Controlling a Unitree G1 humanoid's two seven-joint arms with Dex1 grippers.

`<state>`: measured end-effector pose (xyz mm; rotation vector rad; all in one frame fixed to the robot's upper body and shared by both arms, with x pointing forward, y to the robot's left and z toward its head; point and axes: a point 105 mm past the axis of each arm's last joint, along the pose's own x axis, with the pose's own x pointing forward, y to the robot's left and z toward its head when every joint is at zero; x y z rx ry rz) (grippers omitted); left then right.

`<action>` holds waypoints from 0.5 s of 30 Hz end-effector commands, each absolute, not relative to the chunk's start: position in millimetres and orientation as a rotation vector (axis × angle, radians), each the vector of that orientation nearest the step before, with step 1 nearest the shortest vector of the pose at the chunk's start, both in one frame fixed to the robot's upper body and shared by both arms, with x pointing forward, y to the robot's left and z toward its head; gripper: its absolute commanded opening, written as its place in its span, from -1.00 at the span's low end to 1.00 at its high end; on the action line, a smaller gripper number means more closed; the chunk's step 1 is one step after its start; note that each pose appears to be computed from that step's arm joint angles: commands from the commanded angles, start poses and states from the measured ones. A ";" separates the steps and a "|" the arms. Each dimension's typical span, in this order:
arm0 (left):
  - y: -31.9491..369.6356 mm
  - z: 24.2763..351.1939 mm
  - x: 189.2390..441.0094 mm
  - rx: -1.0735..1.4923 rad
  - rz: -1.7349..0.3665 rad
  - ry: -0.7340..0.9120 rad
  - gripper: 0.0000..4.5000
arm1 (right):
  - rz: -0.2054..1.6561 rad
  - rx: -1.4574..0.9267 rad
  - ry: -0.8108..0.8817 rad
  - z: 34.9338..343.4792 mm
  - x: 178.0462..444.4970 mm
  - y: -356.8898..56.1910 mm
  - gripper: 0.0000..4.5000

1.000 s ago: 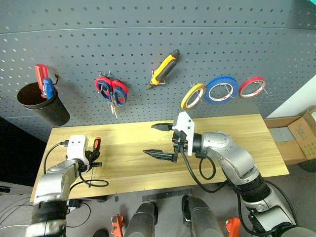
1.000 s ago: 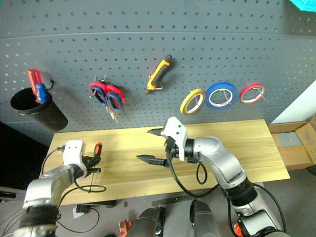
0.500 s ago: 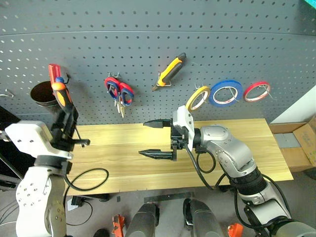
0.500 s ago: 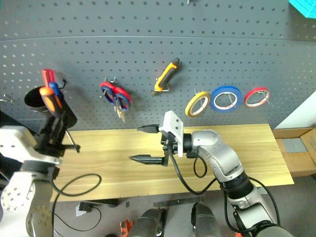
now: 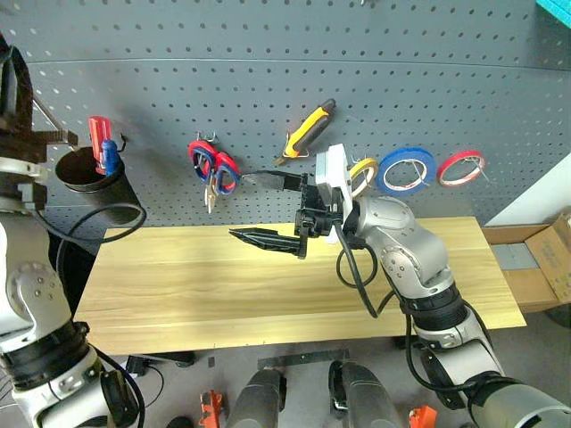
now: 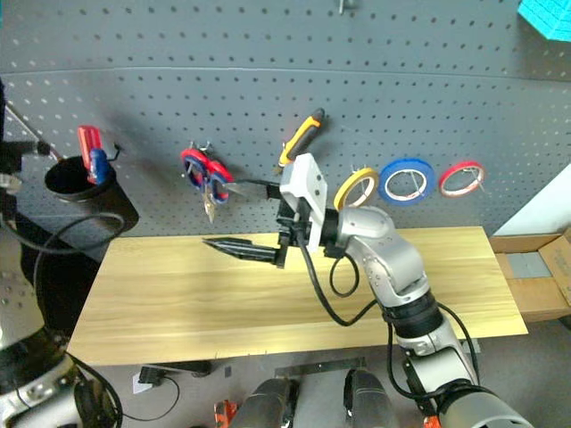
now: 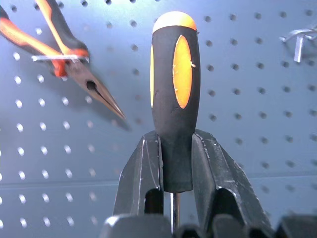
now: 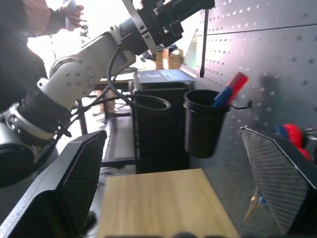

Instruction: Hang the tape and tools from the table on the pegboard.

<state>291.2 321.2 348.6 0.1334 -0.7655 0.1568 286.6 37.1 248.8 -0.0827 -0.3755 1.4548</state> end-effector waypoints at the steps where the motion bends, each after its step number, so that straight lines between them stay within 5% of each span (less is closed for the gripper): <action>1: 331.0 339.1 304.2 0.175 0.193 -0.741 -0.80 | 1.421 -0.094 -0.460 266.1 286.2 35.8 1.00; 11: 325.9 288.9 326.6 0.071 0.124 -0.618 -0.80 | 1.387 -0.106 -0.452 265.0 288.0 33.1 1.00; 15: 328.0 282.6 320.4 0.040 0.113 -0.618 -0.20 | 1.384 -0.113 -0.442 262.4 289.1 33.2 1.00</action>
